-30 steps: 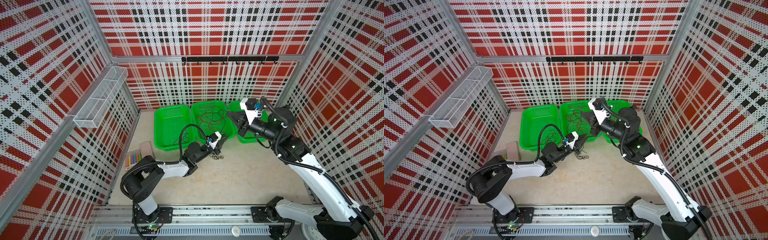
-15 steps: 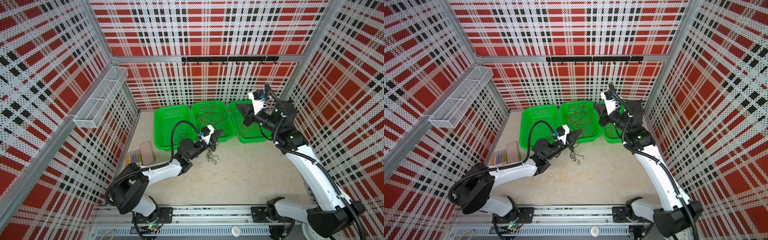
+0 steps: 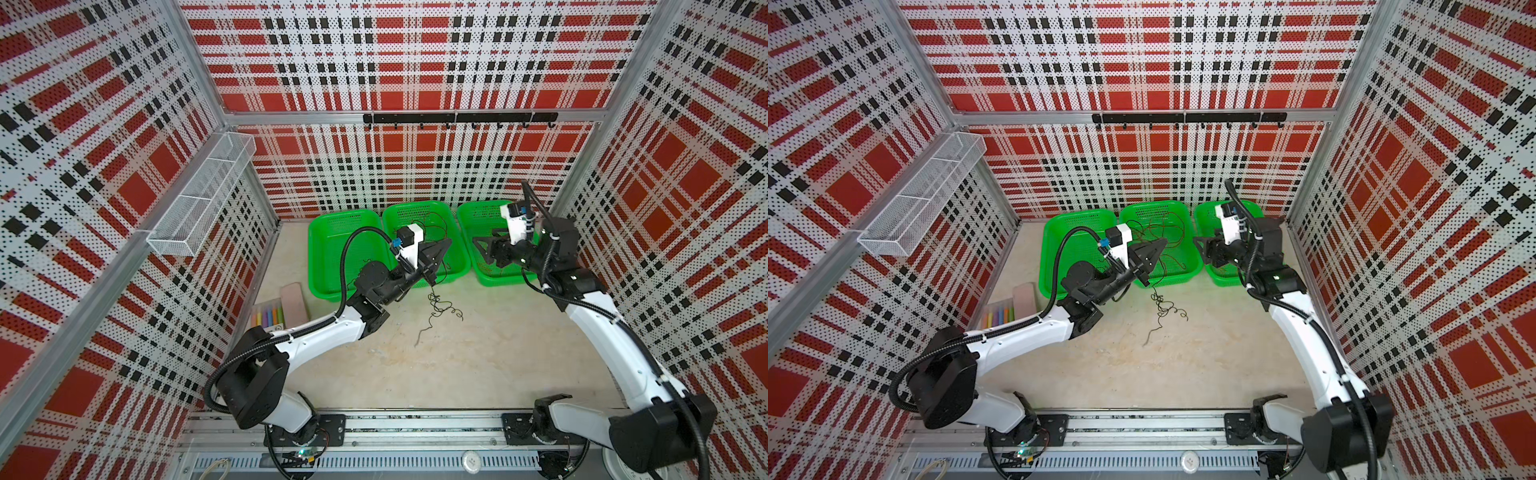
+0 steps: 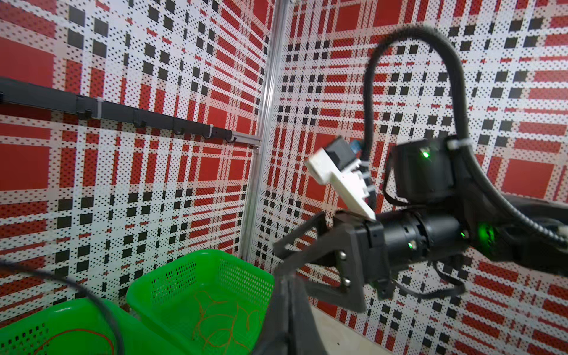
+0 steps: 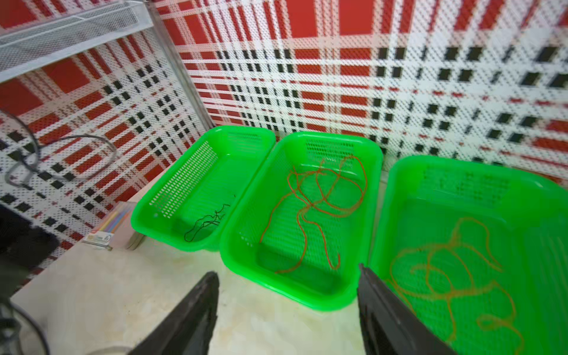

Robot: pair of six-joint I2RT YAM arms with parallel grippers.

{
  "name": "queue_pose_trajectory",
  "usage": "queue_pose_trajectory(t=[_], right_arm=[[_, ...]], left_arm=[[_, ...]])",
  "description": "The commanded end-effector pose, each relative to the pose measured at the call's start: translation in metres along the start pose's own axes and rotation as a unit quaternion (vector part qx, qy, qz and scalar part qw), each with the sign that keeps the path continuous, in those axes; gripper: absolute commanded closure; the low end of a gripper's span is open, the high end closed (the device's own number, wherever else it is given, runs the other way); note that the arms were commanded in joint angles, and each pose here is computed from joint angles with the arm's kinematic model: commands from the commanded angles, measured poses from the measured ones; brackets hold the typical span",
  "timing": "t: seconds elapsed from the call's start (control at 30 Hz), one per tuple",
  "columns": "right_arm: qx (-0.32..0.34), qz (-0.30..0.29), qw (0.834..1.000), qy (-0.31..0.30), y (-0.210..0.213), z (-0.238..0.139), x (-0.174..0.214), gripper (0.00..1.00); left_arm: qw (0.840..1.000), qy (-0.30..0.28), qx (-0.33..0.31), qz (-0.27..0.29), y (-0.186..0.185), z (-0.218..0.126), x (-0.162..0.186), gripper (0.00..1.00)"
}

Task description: Untangle the cables

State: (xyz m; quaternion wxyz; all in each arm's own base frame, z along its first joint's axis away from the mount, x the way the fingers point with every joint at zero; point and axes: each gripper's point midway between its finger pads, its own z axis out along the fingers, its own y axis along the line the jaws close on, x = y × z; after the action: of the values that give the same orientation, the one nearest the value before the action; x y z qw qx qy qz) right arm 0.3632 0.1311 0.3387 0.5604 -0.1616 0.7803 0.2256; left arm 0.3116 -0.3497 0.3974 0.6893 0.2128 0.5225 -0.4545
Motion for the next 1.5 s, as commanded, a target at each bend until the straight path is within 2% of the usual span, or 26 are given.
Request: queue_pose_trajectory(t=[0.0,0.1,0.23,0.3,0.43,0.5,0.57,0.7,0.83,1.1,1.2,1.37,1.47], right_arm=[[0.037,-0.005,0.999,-0.016,-0.009,-0.021,0.005,0.19],[0.057,-0.003,0.998,-0.014,-0.015,-0.030,0.020,0.12],[0.063,0.008,0.998,0.010,-0.020,-0.027,0.056,0.11],[0.029,0.020,0.999,0.014,-0.011,-0.021,0.086,0.13],[-0.081,0.079,0.992,-0.052,0.025,-0.008,0.136,0.20],[-0.120,0.054,0.988,-0.081,0.054,-0.002,0.149,0.18],[-0.122,0.020,0.989,-0.085,0.072,0.010,0.160,0.17],[-0.150,-0.010,0.979,-0.140,0.097,0.018,0.161,0.14],[-0.165,-0.026,0.965,-0.203,0.113,0.030,0.144,0.11],[-0.224,-0.037,0.941,-0.251,0.136,0.052,0.125,0.14],[-0.234,-0.034,0.938,-0.253,0.140,0.057,0.123,0.16],[-0.240,-0.008,0.937,-0.253,0.141,0.069,0.118,0.25],[-0.249,0.002,0.934,-0.255,0.144,0.076,0.112,0.36]], left_arm=[[0.999,-0.044,-0.001,-0.002,-0.005,0.002,-0.040,1.00],[0.998,-0.057,-0.015,0.003,-0.002,0.000,-0.050,1.00],[0.996,-0.080,-0.032,0.007,0.003,-0.001,-0.069,1.00],[0.995,-0.093,-0.037,0.013,0.002,-0.001,-0.080,1.00],[0.992,-0.116,-0.044,0.021,0.000,0.002,-0.099,1.00],[0.991,-0.124,-0.049,0.024,-0.001,0.003,-0.106,1.00],[0.990,-0.133,-0.052,0.023,-0.003,0.004,-0.112,1.00],[0.988,-0.143,-0.048,0.022,-0.011,0.007,-0.120,1.00],[0.987,-0.151,-0.048,0.026,-0.019,0.008,-0.127,1.00],[0.986,-0.161,-0.040,0.030,-0.032,0.010,-0.141,1.00],[0.985,-0.163,-0.039,0.032,-0.034,0.011,-0.144,1.00],[0.985,-0.164,-0.036,0.031,-0.035,0.014,-0.147,1.00],[0.985,-0.167,-0.034,0.028,-0.037,0.014,-0.150,1.00]])
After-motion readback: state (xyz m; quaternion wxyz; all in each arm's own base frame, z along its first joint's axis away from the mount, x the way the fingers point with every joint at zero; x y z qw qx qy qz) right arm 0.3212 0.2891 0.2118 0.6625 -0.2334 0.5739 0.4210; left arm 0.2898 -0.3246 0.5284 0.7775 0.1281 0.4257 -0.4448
